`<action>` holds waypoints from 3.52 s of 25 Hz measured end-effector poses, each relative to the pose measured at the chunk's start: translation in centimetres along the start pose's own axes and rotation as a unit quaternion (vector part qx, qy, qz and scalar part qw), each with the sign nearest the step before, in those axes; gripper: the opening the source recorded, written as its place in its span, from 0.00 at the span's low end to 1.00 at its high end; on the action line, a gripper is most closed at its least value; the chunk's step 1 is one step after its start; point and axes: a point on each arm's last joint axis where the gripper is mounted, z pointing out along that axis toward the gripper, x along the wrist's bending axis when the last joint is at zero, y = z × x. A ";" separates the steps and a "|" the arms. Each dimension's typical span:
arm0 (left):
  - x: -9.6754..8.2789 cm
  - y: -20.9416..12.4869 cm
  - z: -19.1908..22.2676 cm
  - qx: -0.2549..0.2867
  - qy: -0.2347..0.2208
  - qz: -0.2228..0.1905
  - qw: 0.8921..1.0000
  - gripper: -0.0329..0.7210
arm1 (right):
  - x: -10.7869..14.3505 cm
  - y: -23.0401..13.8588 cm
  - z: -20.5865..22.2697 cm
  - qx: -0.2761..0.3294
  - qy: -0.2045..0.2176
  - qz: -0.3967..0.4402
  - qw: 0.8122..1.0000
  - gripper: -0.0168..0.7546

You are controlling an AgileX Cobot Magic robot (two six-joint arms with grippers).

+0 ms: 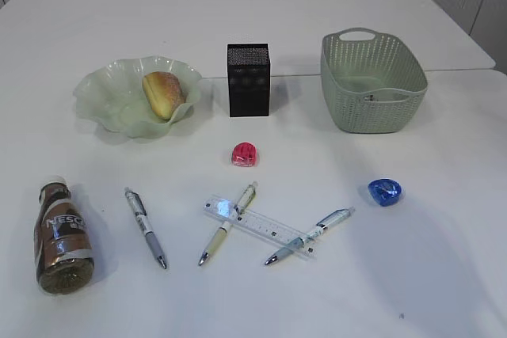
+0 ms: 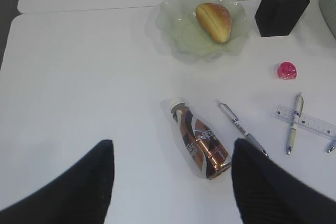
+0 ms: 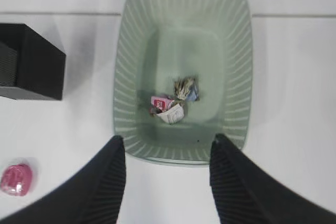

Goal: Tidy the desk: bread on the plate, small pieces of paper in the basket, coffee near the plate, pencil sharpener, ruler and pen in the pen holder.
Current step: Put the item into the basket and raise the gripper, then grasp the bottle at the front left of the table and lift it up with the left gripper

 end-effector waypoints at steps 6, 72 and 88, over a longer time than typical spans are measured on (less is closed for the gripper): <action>0.0 0.0 0.0 0.000 0.000 0.000 1.000 0.69 | -0.3 -0.5 -9.6 -0.080 0.007 0.001 0.997 0.56; -3.2 -5.4 38.1 0.423 0.102 -0.208 0.876 0.76 | 0.4 -18.9 -19.5 -0.014 0.059 -0.026 0.998 0.57; -3.1 -7.8 40.6 0.454 0.118 -0.207 0.858 0.74 | 0.4 -18.9 -19.5 -0.015 0.054 -0.032 0.998 0.57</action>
